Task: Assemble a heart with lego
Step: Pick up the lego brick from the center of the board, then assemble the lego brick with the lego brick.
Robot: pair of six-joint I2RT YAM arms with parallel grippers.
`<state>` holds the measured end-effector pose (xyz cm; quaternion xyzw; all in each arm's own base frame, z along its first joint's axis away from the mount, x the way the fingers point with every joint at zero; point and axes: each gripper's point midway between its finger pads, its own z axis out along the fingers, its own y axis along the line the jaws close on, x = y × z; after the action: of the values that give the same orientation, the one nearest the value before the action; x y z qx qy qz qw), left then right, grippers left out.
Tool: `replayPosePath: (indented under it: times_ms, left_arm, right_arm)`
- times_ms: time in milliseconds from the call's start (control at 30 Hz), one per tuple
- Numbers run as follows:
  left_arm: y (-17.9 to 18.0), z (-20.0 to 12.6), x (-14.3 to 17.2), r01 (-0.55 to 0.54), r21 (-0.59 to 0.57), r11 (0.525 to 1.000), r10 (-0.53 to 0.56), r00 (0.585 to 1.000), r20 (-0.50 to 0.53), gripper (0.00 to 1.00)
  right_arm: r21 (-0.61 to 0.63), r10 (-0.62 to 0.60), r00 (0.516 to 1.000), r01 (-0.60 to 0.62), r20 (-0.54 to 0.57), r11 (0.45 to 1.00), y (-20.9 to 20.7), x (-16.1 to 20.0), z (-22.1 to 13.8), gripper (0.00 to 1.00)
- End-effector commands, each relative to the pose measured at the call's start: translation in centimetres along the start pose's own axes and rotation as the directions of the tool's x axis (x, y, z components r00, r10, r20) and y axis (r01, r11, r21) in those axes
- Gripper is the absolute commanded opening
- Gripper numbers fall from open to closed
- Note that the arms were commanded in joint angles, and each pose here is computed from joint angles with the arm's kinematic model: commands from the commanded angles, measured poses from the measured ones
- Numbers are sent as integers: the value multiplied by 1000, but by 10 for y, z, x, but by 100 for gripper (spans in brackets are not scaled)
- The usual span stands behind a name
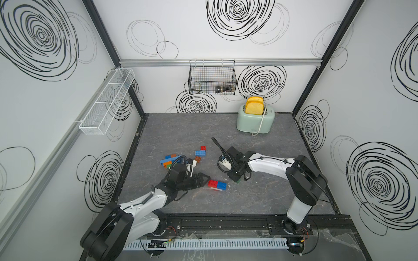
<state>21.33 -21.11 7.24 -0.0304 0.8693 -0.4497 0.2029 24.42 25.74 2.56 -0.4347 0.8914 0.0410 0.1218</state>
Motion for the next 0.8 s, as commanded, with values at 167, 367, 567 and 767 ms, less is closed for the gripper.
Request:
replayPosePath:
  times_ms: [167, 367, 567, 767]
  left_arm:
    - [-23, 11, 11, -77, 84, 994, 82, 995, -57, 75]
    - [-18, 19, 17, -77, 65, 995, 82, 994, -77, 71]
    - [-15, 22, 14, -77, 51, 996, 80, 994, -68, 63]
    - [-9, 23, 19, -76, 39, 996, 79, 994, -78, 60]
  right_arm:
    - [-42, -143, 977, 151, 161, 988, 23, -19, -59, 30]
    - [-64, -252, 946, 269, 205, 961, 48, -17, -80, 30]
    - [-72, -347, 917, 367, 196, 928, 70, -14, -86, 30]
    - [-75, -402, 896, 421, 188, 904, 82, -17, -84, 30]
